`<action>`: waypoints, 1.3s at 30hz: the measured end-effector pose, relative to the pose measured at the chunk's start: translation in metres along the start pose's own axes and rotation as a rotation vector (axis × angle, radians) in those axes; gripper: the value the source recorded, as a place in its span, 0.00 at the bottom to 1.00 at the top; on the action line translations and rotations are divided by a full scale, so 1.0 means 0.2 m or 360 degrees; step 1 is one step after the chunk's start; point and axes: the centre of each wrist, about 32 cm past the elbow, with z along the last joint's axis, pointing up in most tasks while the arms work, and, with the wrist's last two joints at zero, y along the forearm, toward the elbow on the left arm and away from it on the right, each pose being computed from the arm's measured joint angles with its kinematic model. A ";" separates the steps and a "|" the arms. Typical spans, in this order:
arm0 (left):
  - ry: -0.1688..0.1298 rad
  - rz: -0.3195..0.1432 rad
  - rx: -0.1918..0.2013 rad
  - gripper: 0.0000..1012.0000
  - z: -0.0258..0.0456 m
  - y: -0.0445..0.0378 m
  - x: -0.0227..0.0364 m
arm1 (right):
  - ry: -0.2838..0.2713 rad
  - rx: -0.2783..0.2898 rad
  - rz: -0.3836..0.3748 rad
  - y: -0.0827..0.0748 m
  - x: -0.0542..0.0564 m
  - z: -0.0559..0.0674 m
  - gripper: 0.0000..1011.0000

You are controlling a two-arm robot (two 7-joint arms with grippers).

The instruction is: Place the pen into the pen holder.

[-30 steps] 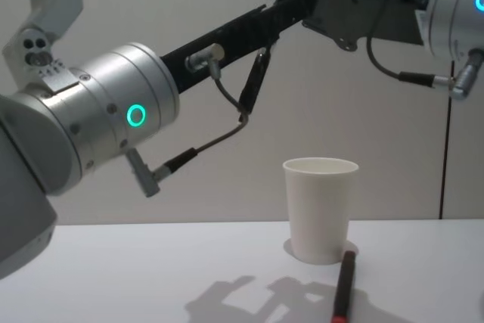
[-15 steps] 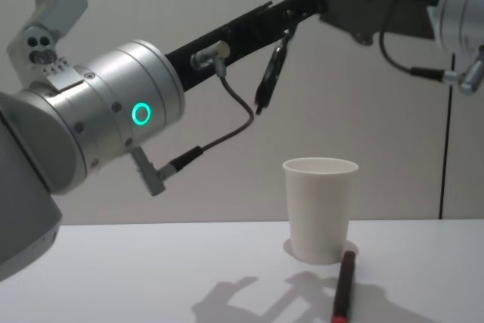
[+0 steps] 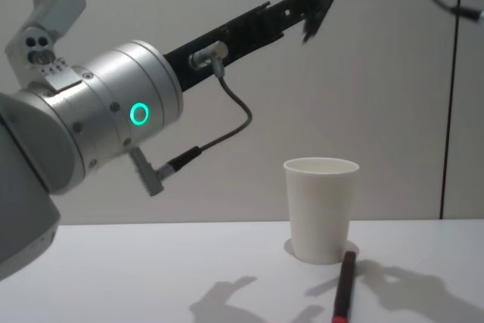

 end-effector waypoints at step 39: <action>-0.0001 0.0006 0.0004 0.99 -0.001 0.001 0.002 | -0.0813 0.0252 -0.0337 0.10 0.13 -0.02 0.13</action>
